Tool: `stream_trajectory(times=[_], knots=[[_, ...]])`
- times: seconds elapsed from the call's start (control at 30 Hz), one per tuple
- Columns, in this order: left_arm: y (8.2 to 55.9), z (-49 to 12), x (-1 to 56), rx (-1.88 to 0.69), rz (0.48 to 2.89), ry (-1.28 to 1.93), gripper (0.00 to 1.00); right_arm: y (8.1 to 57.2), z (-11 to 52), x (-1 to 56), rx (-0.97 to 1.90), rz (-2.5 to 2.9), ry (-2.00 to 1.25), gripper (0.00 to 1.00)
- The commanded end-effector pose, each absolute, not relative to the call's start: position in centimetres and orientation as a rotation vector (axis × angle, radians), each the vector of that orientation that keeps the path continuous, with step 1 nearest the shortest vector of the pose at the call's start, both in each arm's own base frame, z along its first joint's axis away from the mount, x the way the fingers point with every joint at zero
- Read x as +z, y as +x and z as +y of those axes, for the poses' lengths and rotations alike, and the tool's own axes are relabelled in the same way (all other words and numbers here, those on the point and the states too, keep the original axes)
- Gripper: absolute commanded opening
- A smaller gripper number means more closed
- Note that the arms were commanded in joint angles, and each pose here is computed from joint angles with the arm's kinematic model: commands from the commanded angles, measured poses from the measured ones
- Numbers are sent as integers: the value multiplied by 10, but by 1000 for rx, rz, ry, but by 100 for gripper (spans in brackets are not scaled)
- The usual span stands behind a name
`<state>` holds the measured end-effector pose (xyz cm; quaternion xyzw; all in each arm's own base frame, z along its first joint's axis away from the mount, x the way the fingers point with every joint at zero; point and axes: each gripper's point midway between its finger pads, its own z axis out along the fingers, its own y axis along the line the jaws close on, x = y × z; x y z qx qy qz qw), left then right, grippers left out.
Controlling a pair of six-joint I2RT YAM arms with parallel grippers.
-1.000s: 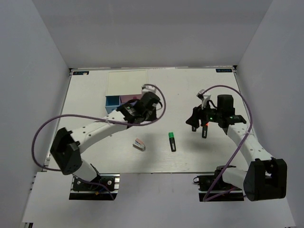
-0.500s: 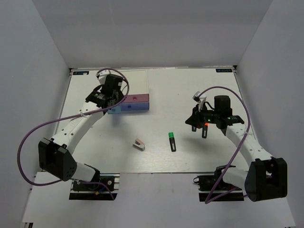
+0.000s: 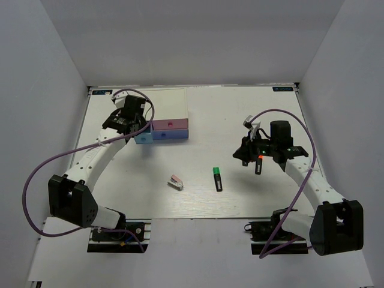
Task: Sort the stationery into containers
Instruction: Place the stationery in the storage box, then close the drawer in the storage box.
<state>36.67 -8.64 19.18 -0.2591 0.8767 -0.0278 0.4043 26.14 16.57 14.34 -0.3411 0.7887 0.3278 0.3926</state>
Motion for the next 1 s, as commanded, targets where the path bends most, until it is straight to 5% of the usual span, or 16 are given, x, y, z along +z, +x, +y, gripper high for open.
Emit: stream_trajectory(times=[0.0,0.2,0.33,0.43,0.47,0.5,0.6,0.67,0.8,0.97], knots=[[368,-81,204,-84,2167,-660,40,266,167,150,805,1954,-884,36],[374,-82,212,-105,2156,-644,57,264,167,149,808,1960,-886,37],[375,-89,232,-176,2123,-617,58,265,166,150,801,1957,-890,43],[363,-95,249,-252,2110,-551,29,262,168,151,827,1945,-905,90],[353,-97,242,-266,2139,-540,12,263,167,151,831,1940,-897,90],[344,-96,250,-297,2116,-532,5,262,168,152,829,1931,-906,90],[315,-96,223,-315,2196,-512,0,260,172,150,856,1914,-909,90],[293,-94,204,-328,2237,-501,0,259,174,150,880,1915,-909,82],[278,-98,175,-383,2256,-504,15,263,176,149,904,1931,-911,49],[293,-102,152,-411,2251,-543,33,266,176,146,905,1948,-918,46]])
